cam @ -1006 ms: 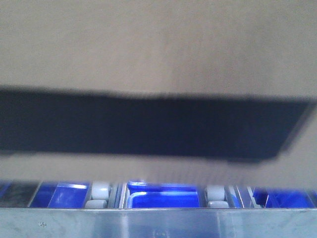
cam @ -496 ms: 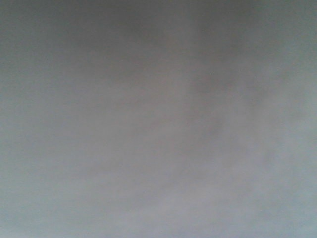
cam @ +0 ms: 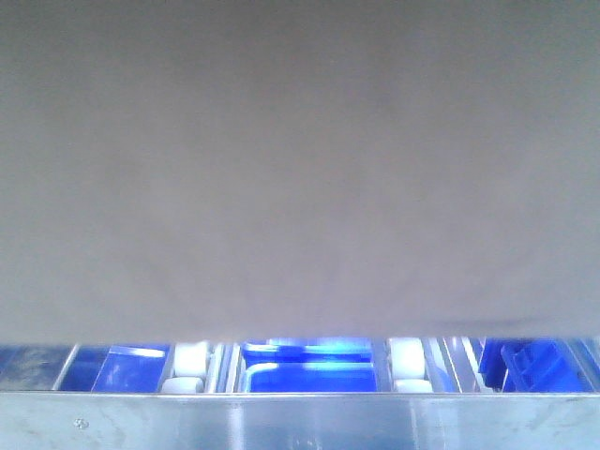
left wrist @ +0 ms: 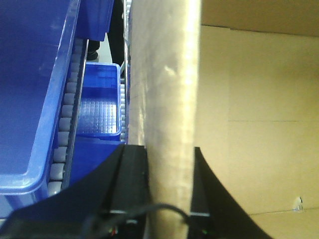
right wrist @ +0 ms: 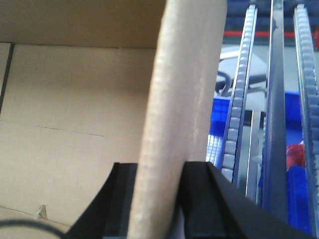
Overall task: Grab box from left shelf to table start
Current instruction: 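Lift the box with both grippers and pull it off the shelf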
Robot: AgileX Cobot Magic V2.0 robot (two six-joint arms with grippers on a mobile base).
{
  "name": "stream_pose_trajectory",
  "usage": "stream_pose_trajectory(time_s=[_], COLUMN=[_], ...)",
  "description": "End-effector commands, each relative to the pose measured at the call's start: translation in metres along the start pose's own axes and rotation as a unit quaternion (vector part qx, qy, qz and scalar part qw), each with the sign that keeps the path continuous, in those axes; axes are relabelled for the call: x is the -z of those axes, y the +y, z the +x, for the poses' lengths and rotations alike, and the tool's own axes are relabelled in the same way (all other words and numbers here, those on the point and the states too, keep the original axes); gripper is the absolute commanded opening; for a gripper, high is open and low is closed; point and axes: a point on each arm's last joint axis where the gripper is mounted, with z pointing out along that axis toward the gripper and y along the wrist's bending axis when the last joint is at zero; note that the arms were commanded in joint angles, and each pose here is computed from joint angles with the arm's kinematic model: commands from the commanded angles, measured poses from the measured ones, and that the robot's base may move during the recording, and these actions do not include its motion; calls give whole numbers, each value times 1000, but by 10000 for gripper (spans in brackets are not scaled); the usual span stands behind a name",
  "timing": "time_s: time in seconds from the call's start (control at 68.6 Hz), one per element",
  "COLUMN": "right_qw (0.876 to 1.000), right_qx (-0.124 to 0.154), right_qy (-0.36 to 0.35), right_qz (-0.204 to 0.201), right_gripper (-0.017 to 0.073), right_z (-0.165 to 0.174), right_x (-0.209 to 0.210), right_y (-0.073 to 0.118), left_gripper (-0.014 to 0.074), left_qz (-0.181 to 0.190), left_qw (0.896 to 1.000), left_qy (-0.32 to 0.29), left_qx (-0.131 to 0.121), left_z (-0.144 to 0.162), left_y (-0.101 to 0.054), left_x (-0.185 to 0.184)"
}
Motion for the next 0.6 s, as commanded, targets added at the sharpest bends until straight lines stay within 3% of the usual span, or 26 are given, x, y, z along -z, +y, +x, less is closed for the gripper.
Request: stream_pose_trajectory(time_s=[0.0,0.583], right_qw=[996,996], right_qx=[22,22], right_qy=[-81,-87], right_qz=[27,28], right_gripper=[57,57], right_z=[-20,-21], right_x=[5,5], right_y=[-2,-2], left_gripper=[-99,-99], left_qz=[13,14], left_qw=[996,997], left_qy=[-89,-78], left_qx=[11,13], left_z=[-21,-19], left_y=[-3,-3], left_x=[8,8])
